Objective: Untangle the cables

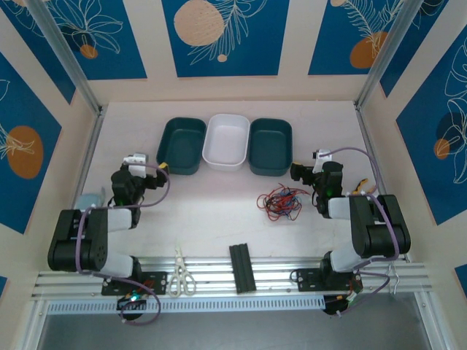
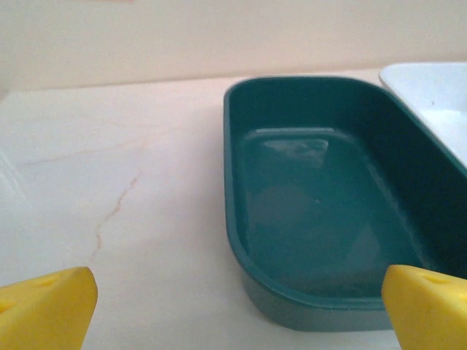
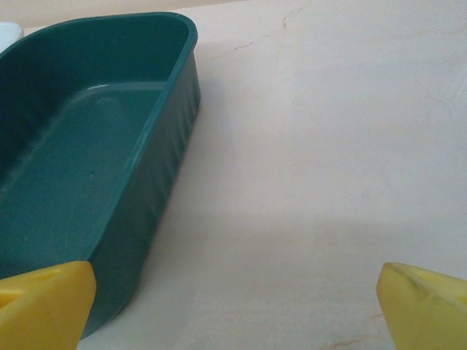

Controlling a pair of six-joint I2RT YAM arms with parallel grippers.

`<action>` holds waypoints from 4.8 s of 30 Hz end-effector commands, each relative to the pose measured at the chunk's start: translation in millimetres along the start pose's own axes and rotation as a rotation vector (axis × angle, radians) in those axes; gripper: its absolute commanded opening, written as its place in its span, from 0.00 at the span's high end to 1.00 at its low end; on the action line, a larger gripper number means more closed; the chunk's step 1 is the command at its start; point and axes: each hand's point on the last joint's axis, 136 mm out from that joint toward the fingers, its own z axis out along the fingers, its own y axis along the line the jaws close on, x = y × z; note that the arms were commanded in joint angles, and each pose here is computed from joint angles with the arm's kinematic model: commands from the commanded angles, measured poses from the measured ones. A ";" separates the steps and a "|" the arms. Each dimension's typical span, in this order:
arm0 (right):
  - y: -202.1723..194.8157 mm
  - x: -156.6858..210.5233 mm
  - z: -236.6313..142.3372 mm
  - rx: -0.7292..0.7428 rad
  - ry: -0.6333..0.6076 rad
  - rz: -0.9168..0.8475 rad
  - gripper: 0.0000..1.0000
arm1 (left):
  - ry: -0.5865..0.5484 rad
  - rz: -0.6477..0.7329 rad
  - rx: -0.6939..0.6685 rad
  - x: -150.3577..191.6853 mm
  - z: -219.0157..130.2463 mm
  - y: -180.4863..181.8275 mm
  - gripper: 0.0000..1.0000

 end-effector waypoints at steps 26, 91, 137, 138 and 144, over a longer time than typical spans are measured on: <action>30.6 -5.2 -153.2 0.250 0.302 0.326 0.01 | 0.100 -0.122 0.352 -25.1 -51.4 -170.5 0.00; 265.9 85.1 -89.9 -0.086 0.996 0.313 0.65 | 0.333 -0.250 0.306 41.2 -46.6 -196.5 0.15; 237.0 78.6 -107.5 -0.064 0.909 0.246 0.73 | 0.484 -0.214 0.706 66.5 -34.7 -284.2 0.45; 236.6 79.0 -107.4 -0.063 0.909 0.244 0.76 | 0.486 -0.212 0.708 67.1 -34.4 -285.1 0.46; 232.2 74.1 -109.3 -0.042 0.902 0.224 0.84 | 0.491 -0.202 0.717 68.0 -34.5 -289.0 0.50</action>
